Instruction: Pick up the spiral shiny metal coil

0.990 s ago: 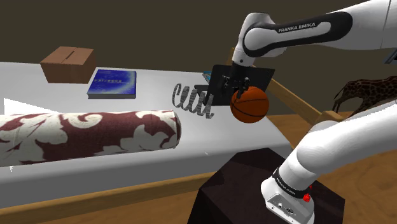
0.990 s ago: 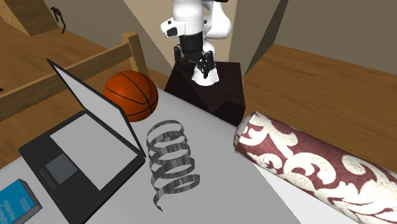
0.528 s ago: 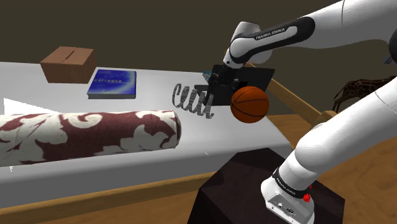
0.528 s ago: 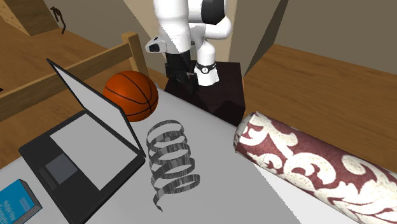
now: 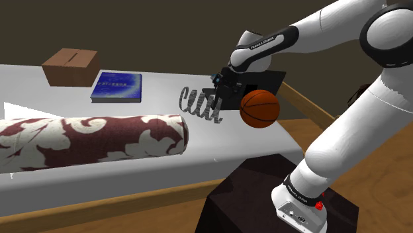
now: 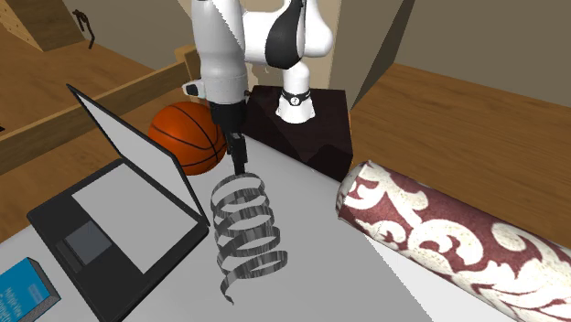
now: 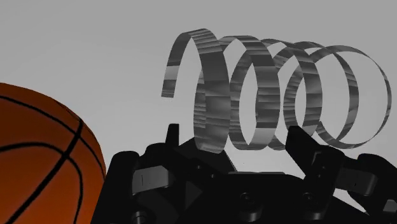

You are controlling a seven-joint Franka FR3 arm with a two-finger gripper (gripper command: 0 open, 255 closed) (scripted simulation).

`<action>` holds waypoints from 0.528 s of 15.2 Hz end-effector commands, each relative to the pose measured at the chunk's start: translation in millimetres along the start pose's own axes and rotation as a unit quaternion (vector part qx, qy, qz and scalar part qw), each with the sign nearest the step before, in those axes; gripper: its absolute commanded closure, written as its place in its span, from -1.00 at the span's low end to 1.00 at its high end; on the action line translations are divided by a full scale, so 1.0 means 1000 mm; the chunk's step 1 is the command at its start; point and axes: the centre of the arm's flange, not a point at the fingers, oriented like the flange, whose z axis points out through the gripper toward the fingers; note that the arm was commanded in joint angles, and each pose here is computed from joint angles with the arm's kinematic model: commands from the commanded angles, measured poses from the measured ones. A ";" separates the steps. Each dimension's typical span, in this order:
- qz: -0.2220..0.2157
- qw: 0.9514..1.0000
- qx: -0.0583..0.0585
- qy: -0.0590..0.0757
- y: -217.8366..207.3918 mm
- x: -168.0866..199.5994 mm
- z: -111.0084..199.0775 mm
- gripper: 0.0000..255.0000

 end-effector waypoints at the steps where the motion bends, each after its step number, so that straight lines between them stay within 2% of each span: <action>1: 0.017 1.000 0.004 0.007 0.001 0.008 0.010 -1.00; 8: 0.017 1.000 0.004 0.007 0.008 0.004 0.043 -1.00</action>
